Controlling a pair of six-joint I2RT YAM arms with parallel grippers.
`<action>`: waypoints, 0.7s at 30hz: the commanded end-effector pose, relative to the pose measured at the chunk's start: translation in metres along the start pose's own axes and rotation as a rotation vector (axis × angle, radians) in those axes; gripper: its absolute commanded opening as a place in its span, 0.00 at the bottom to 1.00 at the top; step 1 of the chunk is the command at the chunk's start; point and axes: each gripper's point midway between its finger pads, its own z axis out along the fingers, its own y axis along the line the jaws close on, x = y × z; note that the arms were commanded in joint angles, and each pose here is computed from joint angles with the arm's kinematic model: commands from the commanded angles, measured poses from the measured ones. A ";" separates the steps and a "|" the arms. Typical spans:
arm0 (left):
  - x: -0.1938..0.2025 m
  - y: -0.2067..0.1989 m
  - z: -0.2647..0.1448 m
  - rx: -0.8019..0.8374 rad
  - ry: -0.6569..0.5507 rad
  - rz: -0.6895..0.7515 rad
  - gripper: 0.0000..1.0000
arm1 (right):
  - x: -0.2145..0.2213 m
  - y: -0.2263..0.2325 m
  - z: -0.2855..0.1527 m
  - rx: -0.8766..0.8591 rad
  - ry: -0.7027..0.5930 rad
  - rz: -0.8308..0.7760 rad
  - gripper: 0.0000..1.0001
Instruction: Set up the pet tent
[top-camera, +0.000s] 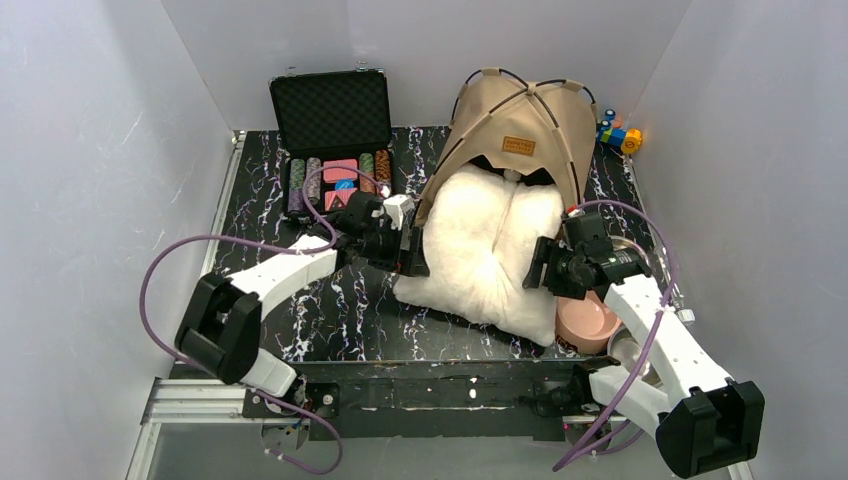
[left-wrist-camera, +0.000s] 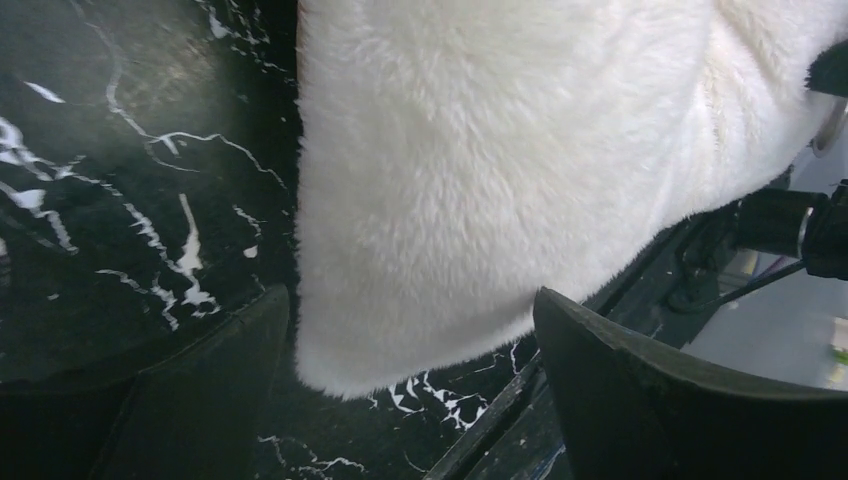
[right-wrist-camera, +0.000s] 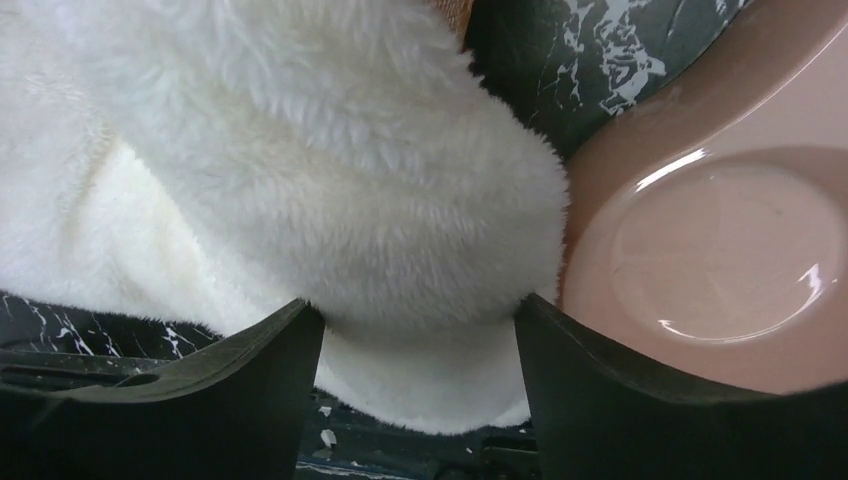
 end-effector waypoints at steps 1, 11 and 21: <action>0.001 -0.017 0.016 0.135 0.038 -0.039 0.83 | -0.002 0.006 0.015 -0.041 -0.029 0.025 0.63; -0.044 -0.072 0.006 0.311 -0.077 -0.002 0.00 | -0.053 0.052 -0.016 -0.234 -0.185 -0.119 0.01; -0.132 -0.110 -0.017 0.349 -0.264 0.031 0.00 | -0.118 0.092 -0.048 -0.320 -0.321 -0.246 0.01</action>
